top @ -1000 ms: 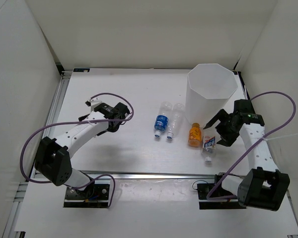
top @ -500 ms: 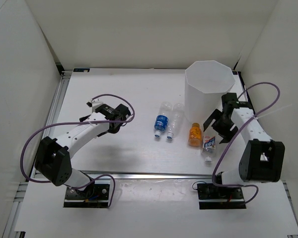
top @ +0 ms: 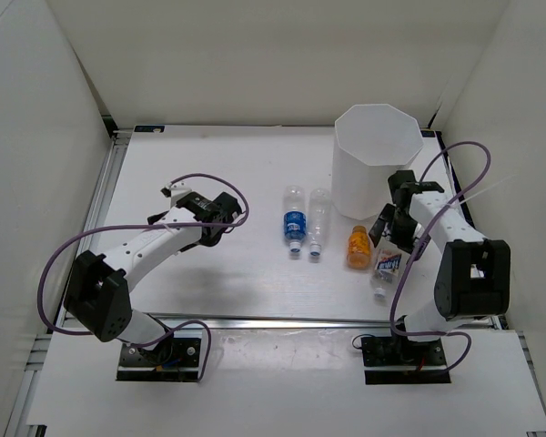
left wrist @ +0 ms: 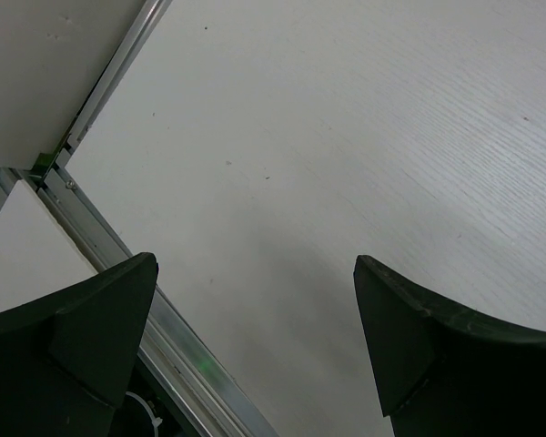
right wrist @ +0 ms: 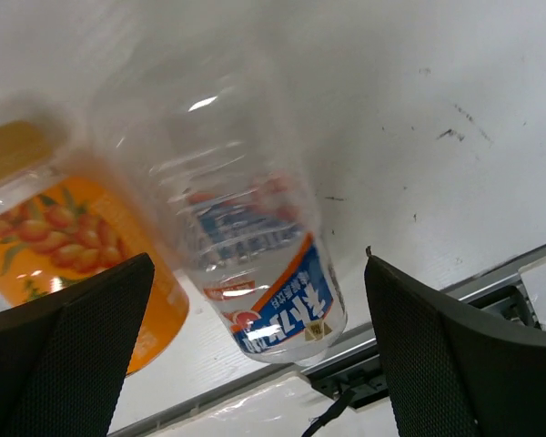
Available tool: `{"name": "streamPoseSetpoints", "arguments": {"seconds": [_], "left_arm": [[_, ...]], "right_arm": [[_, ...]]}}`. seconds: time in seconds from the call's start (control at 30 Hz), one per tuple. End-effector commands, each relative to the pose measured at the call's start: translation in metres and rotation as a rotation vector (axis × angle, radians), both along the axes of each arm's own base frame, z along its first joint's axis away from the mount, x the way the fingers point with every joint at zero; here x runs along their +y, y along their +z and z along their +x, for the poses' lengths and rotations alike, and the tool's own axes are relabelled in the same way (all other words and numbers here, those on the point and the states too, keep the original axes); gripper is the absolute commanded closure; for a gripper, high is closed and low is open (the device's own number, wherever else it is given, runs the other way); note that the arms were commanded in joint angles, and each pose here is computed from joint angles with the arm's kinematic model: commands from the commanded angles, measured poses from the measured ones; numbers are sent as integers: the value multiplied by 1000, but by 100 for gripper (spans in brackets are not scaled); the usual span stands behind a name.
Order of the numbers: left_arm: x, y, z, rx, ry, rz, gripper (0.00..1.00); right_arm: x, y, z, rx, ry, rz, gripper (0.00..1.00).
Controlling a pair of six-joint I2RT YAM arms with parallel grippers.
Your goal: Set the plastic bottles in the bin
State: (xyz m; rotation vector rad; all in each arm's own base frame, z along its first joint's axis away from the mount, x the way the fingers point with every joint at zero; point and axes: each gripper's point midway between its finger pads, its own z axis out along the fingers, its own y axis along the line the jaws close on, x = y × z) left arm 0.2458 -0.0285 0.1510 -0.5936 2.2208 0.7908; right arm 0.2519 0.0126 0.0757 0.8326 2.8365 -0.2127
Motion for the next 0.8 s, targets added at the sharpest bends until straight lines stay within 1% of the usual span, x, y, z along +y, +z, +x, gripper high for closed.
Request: {"name": "streamPoseSetpoints", "arguments": {"seconds": [0.0,0.23,0.27,0.3,0.33,0.37,0.43,0.47,0.5,0.53,0.57,0.6,0.63,0.67,0.7,0.77], "left_arm": [[8,7,-8,21,-8,47,0],[9,4,-11,40,-13,50,0],[9,4,-11,40,-13,50,0],[9,4,-11,40,-13,50,0],[8,3,-12,46,-12,42,0],[8,3,-12,46,-12,42,0],[9,1,-13,53,-12,48,0],[9,1,-13,53,-12,48,0],[9,1,-13,53,-12,48,0],[9,1,-13,53,-12,48,0],[10,-1,-14,63,-6,55,0],[8,1,-13,56,-6,50,0],[8,-1,-12,64,-6,56,0],[9,-1,-14,72,-6,62,0],[9,-1,-14,72,-6,62,0],[8,1,-12,63,-6,56,0]], "right_arm": [[-5,-12,-11,23,-21,-26,0],[0,-30,-24,54,-54,6,0],[0,-33,-29,65,-66,6,3],[0,-35,-32,74,-66,5,8],[-1,-33,-34,74,-84,-3,22],[-5,-33,-36,83,-86,-23,30],[-11,-25,-49,103,-146,-51,47],[-17,-16,-51,89,-167,-83,58],[-20,-7,-66,129,-208,-107,64],[-22,2,-70,126,-224,-118,69],[-23,24,-64,58,-245,-116,76],[-25,40,-73,55,-259,-125,78],[-25,56,-69,4,-262,-114,78],[-24,81,-65,-93,-267,-94,78],[-25,121,-46,-237,-283,-64,78],[-17,175,-32,-424,-238,7,78]]}}
